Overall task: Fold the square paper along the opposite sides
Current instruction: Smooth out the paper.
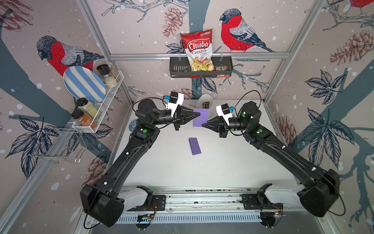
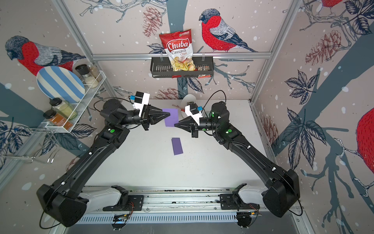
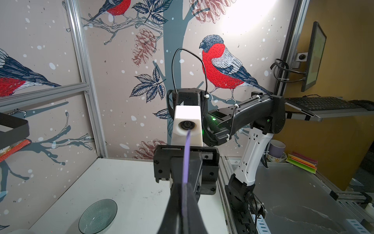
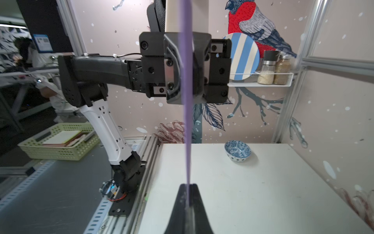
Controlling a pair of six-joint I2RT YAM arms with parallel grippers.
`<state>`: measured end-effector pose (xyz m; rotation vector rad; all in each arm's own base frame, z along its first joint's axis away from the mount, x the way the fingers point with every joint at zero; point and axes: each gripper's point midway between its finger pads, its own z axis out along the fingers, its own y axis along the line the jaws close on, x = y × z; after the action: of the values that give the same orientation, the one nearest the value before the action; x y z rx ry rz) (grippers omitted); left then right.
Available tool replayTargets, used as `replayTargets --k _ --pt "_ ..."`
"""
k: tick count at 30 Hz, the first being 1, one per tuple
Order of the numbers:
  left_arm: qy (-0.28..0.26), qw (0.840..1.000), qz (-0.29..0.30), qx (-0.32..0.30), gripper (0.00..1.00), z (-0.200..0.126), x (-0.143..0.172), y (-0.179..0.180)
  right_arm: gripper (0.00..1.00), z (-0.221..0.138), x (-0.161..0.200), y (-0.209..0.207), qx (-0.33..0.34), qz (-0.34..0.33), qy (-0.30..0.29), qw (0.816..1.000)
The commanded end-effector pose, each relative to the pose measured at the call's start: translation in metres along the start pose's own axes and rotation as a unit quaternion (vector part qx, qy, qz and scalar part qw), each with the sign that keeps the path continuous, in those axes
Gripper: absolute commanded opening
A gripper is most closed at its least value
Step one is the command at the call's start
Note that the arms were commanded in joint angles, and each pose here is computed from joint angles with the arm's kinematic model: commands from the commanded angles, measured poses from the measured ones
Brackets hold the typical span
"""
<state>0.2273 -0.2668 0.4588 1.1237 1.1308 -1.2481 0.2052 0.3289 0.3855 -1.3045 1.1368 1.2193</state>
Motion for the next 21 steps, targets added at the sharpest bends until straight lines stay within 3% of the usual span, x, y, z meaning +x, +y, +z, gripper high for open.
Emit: replayTargets --k 1,4,6,7,9,15,16,17,18,20,21 --pt "-0.013 1.0 0.022 0.0 0.0 -0.0015 -0.0111 -0.0033 0.0 -0.0003 -0.0009 0.0035 -0.004 -0.004 -0.001 1.0" --pt "-0.014 1.0 0.023 0.001 0.0 -0.0021 -0.0123 -0.0049 0.02 -0.0002 -0.0008 0.0024 0.004 -0.003 -0.001 1.0" --pt "-0.015 1.0 0.024 0.0 0.0 -0.0024 -0.0125 -0.0055 0.17 0.0001 0.0009 0.0042 0.0 -0.003 0.0 1.0" --pt "-0.015 1.0 0.024 0.0 0.0 -0.0023 -0.0132 -0.0059 0.18 0.0002 0.0014 0.0041 0.001 -0.003 0.0 1.0" --pt "-0.016 1.0 0.025 -0.001 0.0 -0.0028 -0.0136 -0.0064 0.0 0.0006 0.0023 0.0033 0.002 0.0 0.001 1.0" --pt "-0.016 0.999 0.027 -0.001 0.0 -0.0034 -0.0139 -0.0074 0.0 0.0001 0.0022 0.0029 0.008 -0.001 0.0 1.0" --pt "-0.016 1.0 0.027 -0.001 0.0 -0.0033 -0.0138 -0.0072 0.11 -0.0001 0.002 0.0032 0.008 -0.002 0.0 1.0" --pt "-0.016 1.0 0.027 -0.001 0.0 -0.0034 -0.0141 -0.0075 0.15 0.0003 0.0029 0.0032 0.008 -0.001 0.0 1.0" --pt "-0.016 1.0 0.027 -0.001 0.0 -0.0033 -0.0136 -0.0073 0.14 0.0004 0.0033 0.0032 0.008 0.0 0.001 1.0" --pt "-0.016 0.999 0.028 -0.002 0.0 -0.0035 -0.0138 -0.0077 0.0 0.0 0.0045 0.002 0.01 0.002 0.002 1.0" --pt "-0.016 0.999 0.027 -0.001 0.0 -0.0035 -0.0138 -0.0077 0.0 0.0003 0.0057 0.003 0.007 0.003 0.003 1.0"
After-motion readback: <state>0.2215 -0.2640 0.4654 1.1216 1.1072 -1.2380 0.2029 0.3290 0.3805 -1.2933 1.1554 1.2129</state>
